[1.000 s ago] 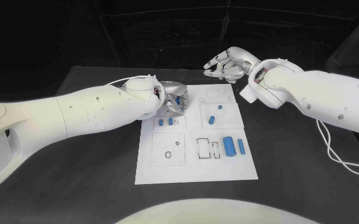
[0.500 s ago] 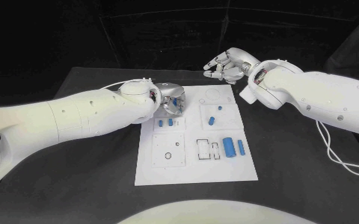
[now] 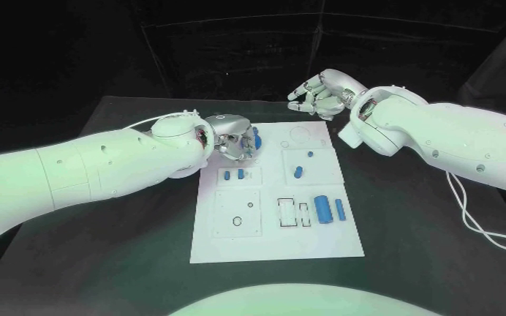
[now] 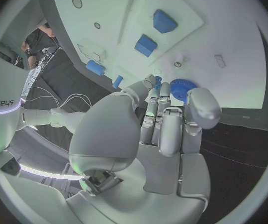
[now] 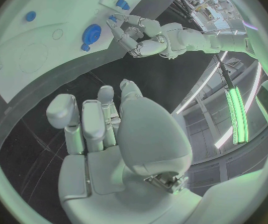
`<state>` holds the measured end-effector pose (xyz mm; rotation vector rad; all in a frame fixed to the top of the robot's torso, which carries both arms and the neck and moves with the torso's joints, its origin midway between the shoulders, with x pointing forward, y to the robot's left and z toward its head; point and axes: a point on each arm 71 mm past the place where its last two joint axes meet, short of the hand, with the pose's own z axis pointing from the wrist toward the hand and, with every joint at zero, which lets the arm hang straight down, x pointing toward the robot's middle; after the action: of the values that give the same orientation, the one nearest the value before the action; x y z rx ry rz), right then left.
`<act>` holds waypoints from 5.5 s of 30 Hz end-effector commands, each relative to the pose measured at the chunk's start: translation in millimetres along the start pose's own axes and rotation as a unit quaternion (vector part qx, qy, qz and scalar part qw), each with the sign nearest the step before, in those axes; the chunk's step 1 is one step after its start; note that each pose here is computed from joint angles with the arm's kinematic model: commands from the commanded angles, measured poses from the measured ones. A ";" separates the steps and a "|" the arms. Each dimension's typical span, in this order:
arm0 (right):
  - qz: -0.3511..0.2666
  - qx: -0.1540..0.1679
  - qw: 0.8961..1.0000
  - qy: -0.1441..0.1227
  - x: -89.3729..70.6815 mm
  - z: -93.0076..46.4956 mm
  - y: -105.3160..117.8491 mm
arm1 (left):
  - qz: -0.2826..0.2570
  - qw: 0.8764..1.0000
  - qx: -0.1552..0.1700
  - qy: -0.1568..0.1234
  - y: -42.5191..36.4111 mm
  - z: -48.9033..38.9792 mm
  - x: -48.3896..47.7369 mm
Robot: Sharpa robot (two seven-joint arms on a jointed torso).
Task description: Assemble the parts on the task board
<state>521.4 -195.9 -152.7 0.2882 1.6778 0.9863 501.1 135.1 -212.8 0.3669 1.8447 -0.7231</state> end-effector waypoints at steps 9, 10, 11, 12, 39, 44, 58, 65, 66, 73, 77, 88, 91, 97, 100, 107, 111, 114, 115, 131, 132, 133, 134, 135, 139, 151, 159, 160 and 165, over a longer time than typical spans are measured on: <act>-0.001 -0.004 1.000 0.000 -0.5 -0.8 0.0 | -0.013 1.000 -0.007 -0.023 13.9 -19.6 -9.0; -0.001 -0.004 1.000 0.001 -0.5 -0.8 -0.1 | -0.013 1.000 -0.008 -0.023 15.0 -20.7 -9.1; -0.001 -0.004 1.000 0.001 -0.4 -0.8 -0.2 | -0.013 1.000 -0.009 -0.022 15.8 -21.3 -9.1; -0.001 -0.004 1.000 0.001 -0.3 -0.8 -0.2 | -0.013 1.000 -0.010 -0.021 16.7 -22.0 -9.0; 0.000 -0.004 1.000 0.002 0.2 -0.9 -0.3 | -0.010 0.999 -0.034 0.028 27.0 -13.0 0.3; 0.000 -0.004 1.000 0.002 0.3 -0.8 -0.2 | -0.010 0.999 -0.033 0.030 26.6 -12.5 1.0; 0.000 -0.004 1.000 0.002 0.5 -0.7 0.0 | -0.010 0.999 -0.034 0.035 24.1 -9.5 3.1; 0.000 -0.005 1.000 0.002 0.7 -0.6 0.1 | -0.010 0.999 -0.034 0.040 22.0 -6.8 5.1; 0.000 -0.005 1.000 0.002 0.7 -0.6 0.1 | -0.010 0.999 -0.034 0.040 21.9 -6.6 5.3; 0.000 -0.005 1.000 0.002 0.7 -0.6 0.1 | -0.010 0.998 -0.039 0.050 22.3 -6.2 7.3; 0.000 -0.005 1.000 0.002 0.6 -0.5 0.0 | -0.010 0.998 -0.042 0.054 22.8 -6.4 7.8; 0.000 -0.004 1.000 0.001 0.1 -0.8 -0.5 | -0.010 0.998 -0.045 0.046 24.1 -7.6 6.8; 0.000 -0.004 1.000 0.001 0.0 -0.8 -0.5 | -0.010 0.998 -0.044 0.042 23.9 -7.8 6.2; -0.001 -0.004 1.000 0.001 -0.2 -0.8 -0.7 | -0.011 0.999 -0.040 0.033 23.3 -7.8 5.0; -0.001 -0.004 1.000 0.001 -0.3 -0.8 -0.8 | -0.011 0.999 -0.040 0.032 23.6 -8.1 4.8; -0.001 -0.003 1.000 0.000 -0.7 -0.9 -1.4 | -0.014 0.999 -0.040 0.028 25.5 -12.0 4.4; -0.002 0.001 1.000 -0.003 -3.0 -1.4 -4.1 | -0.035 0.998 -0.040 0.015 30.9 -21.7 2.1; -0.015 0.003 1.000 -0.004 -5.3 -2.0 -6.8 | -0.070 0.997 -0.041 0.000 37.0 -30.6 -2.3; -0.027 0.003 1.000 -0.003 -6.1 -2.3 -7.8 | -0.088 0.995 -0.039 -0.006 39.5 -34.0 -4.6; -0.272 -0.001 0.961 0.044 3.1 -24.0 -24.0 | -0.520 0.837 0.013 -0.167 72.0 -75.2 -38.0; -0.284 -0.001 0.958 0.047 6.4 -26.4 -24.9 | -0.535 0.827 0.016 -0.173 72.0 -76.4 -38.4; -0.300 -0.003 0.953 0.051 10.8 -29.3 -25.8 | -0.553 0.813 0.019 -0.179 71.9 -78.1 -38.4; -0.310 -0.003 0.949 0.053 14.0 -31.2 -26.5 | -0.564 0.805 0.021 -0.182 71.7 -79.2 -38.3; -0.319 -0.004 0.946 0.055 17.3 -33.1 -27.3 | -0.573 0.798 0.022 -0.185 71.5 -80.0 -38.1; -0.346 -0.004 0.936 0.059 27.3 -38.0 -30.2 | -0.592 0.783 0.026 -0.192 71.0 -82.2 -37.3; -0.377 -0.003 0.924 0.069 45.4 -42.1 -35.1 | -0.603 0.773 0.027 -0.197 70.8 -83.5 -35.7; -0.378 -0.006 0.922 0.081 52.8 -39.4 -34.5 | -0.604 0.772 0.027 -0.196 70.8 -83.3 -35.0; -0.378 -0.006 0.922 0.083 53.8 -39.1 -34.8 | -0.604 0.772 0.027 -0.196 70.8 -83.3 -34.9; -0.376 -0.005 0.922 0.096 59.2 -38.3 -36.7 | -0.604 0.772 0.026 -0.196 71.1 -83.4 -34.7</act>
<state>477.1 -199.6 -217.4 -0.4313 1.7260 0.4570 493.1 245.7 -184.1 -1.0070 1.5021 -1.5348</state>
